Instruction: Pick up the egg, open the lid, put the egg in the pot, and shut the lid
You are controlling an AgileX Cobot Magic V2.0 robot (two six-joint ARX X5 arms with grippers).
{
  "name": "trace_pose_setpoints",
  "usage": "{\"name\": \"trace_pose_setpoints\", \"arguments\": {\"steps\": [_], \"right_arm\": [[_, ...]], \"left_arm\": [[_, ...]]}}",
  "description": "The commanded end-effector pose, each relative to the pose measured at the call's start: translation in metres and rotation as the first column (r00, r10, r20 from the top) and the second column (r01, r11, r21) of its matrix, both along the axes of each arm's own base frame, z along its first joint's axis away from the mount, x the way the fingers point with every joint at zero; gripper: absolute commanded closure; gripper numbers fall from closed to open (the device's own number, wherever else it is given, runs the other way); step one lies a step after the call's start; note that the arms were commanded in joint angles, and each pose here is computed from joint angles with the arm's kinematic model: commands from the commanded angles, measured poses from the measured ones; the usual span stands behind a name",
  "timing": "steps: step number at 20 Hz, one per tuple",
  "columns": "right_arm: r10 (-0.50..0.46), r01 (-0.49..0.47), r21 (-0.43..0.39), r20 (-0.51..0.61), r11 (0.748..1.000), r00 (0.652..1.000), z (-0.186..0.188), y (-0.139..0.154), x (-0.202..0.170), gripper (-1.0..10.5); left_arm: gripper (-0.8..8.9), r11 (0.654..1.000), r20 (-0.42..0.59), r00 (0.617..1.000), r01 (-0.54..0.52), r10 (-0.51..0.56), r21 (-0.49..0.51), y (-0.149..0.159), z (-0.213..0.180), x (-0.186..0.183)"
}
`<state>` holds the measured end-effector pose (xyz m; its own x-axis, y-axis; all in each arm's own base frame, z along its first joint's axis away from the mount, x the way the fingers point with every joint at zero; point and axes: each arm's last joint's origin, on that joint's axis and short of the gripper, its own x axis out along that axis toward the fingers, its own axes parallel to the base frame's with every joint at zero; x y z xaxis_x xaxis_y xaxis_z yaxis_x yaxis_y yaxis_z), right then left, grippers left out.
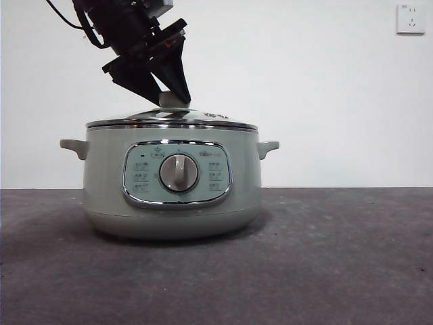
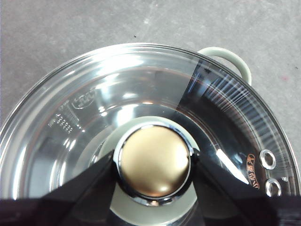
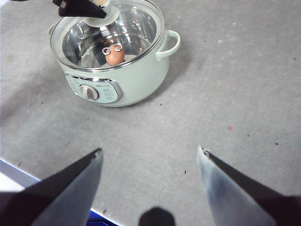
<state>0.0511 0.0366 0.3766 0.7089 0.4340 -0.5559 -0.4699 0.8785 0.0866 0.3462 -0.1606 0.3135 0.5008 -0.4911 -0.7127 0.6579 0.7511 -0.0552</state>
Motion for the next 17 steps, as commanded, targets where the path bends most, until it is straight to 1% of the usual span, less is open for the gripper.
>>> {"name": "trace_pose_setpoints", "arguments": {"steps": [1,6,10,13,14,17], "right_arm": [[-0.005,0.005,0.007,-0.005,1.0,1.0,-0.002,0.001,0.001,6.0],[-0.005,0.005,0.007,-0.005,1.0,1.0,-0.002,0.001,0.001,6.0],[-0.006,0.006,0.007,-0.005,1.0,1.0,-0.002,0.001,0.001,6.0],[-0.006,0.006,0.007,-0.005,1.0,1.0,-0.002,0.001,0.001,6.0],[-0.006,0.006,0.007,-0.005,1.0,1.0,-0.002,0.001,0.001,6.0],[-0.004,0.005,0.004,-0.01,1.0,1.0,-0.002,0.001,0.001,6.0]], "left_arm": [[4.36,1.0,-0.045,0.999,-0.012,0.011,-0.005,0.001,-0.005,0.001],[4.36,1.0,-0.029,0.999,-0.016,0.015,-0.013,0.002,-0.002,0.001],[4.36,0.999,0.006,1.0,-0.024,0.024,-0.031,0.008,0.013,-0.006],[4.36,0.998,0.067,0.997,-0.025,0.029,-0.062,0.016,0.041,-0.025],[4.36,0.996,0.071,0.997,-0.036,0.041,-0.079,0.019,0.05,-0.033],[4.36,0.995,0.073,0.996,-0.035,0.042,-0.095,0.037,0.082,-0.075]]}}
